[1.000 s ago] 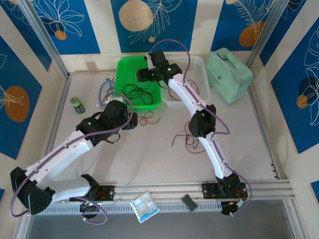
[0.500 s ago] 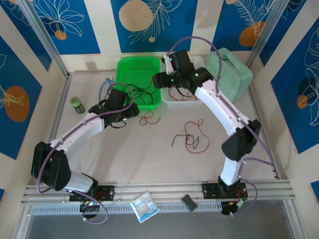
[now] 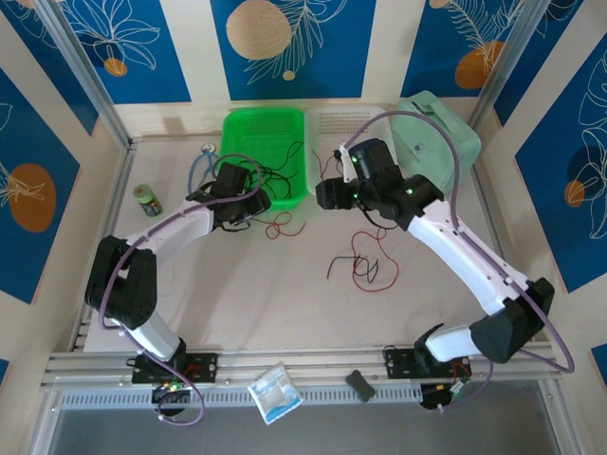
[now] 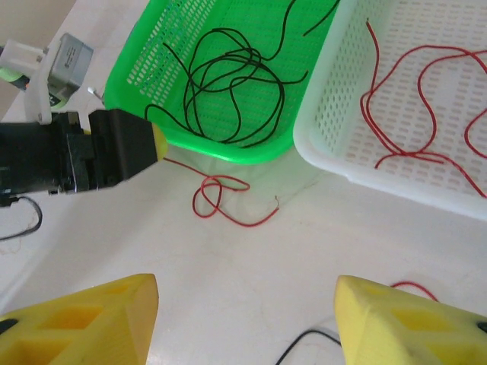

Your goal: Untangle the cables

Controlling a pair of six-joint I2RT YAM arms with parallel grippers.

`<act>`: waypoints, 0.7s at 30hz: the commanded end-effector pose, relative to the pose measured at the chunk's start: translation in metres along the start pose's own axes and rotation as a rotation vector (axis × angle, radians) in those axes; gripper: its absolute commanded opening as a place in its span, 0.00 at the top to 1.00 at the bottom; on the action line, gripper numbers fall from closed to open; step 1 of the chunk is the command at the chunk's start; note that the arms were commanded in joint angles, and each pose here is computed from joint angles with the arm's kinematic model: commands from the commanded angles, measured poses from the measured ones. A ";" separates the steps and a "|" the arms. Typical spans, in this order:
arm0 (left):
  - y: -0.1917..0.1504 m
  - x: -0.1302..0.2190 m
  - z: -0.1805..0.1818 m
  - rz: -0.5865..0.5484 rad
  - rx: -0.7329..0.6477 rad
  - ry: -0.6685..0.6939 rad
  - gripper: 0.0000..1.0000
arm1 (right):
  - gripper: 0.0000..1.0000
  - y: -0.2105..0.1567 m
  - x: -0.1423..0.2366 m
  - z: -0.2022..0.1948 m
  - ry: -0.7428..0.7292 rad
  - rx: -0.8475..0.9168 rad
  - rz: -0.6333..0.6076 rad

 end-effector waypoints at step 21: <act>0.021 -0.011 -0.011 -0.048 -0.006 -0.003 0.77 | 0.40 -0.041 0.052 -0.007 0.010 -0.111 -0.056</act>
Point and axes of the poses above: each hand's point on the last joint's axis, 136 mm out from that joint toward the fingers, its own x axis back along the fingers, its own z axis along the line the jaws close on, y = z × x, the point moved 2 cm from there along x, back along the fingers, and after that the axes turned 3 degrees about x, right-handed, at the moved point
